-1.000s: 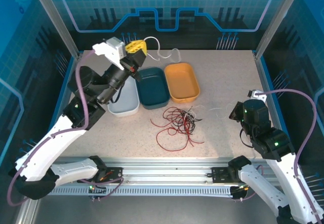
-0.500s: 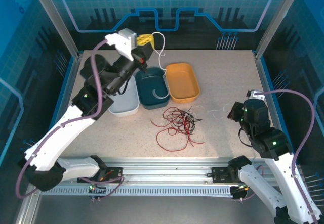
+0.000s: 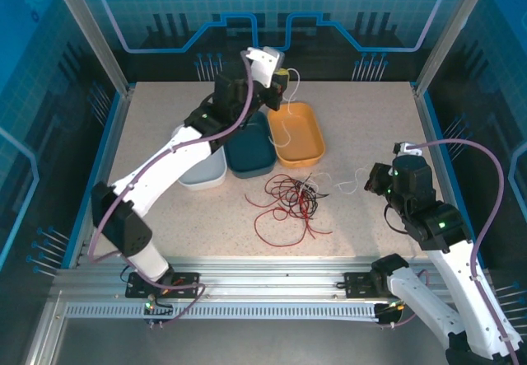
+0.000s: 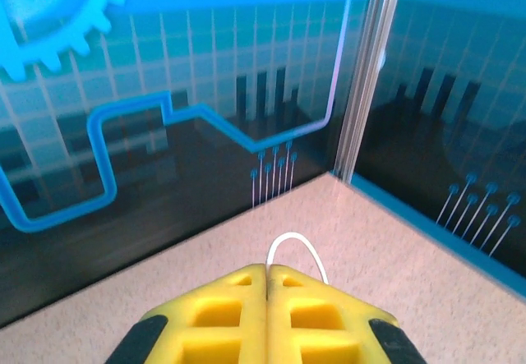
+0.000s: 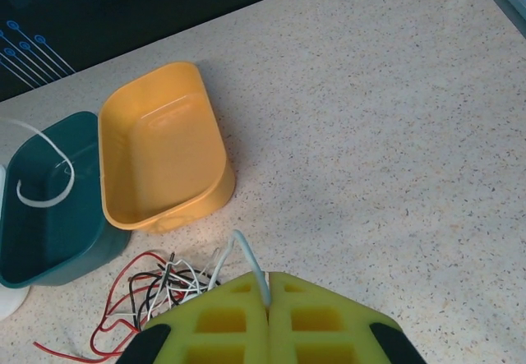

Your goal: Untangle the cables

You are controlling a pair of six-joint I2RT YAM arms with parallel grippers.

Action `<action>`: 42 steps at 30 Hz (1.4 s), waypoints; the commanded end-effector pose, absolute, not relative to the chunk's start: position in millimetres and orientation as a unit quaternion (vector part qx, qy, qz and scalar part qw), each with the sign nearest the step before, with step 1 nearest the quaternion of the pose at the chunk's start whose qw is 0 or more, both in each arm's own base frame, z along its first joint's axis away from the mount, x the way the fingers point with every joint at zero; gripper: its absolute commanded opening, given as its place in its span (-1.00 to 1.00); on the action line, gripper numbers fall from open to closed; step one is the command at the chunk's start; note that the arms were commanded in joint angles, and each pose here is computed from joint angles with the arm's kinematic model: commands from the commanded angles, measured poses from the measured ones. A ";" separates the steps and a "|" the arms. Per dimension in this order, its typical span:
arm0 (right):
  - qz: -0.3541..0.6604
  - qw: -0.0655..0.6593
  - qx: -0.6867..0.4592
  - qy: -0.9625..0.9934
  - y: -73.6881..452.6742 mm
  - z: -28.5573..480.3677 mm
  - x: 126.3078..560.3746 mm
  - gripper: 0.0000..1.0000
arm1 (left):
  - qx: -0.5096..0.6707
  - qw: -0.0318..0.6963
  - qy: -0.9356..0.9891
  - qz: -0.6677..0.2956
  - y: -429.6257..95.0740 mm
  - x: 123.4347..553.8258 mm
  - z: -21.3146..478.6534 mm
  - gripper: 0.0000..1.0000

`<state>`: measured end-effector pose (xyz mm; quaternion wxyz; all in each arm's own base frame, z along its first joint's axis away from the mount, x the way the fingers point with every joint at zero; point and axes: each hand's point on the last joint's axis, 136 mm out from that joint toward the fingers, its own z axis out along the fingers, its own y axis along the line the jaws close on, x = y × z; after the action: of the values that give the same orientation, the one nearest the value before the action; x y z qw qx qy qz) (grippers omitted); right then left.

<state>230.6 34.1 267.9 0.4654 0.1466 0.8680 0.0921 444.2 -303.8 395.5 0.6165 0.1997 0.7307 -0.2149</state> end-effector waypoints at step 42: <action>0.152 0.476 0.105 0.860 59.3 291.7 240.8 -1.00 | 0.198 0.426 0.852 -0.234 -321.1 469.6 261.9 0.99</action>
<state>236.2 55.7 272.7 0.4547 0.1133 0.8728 0.1361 490.6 -330.2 204.5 0.3840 0.1997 0.8787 -0.2015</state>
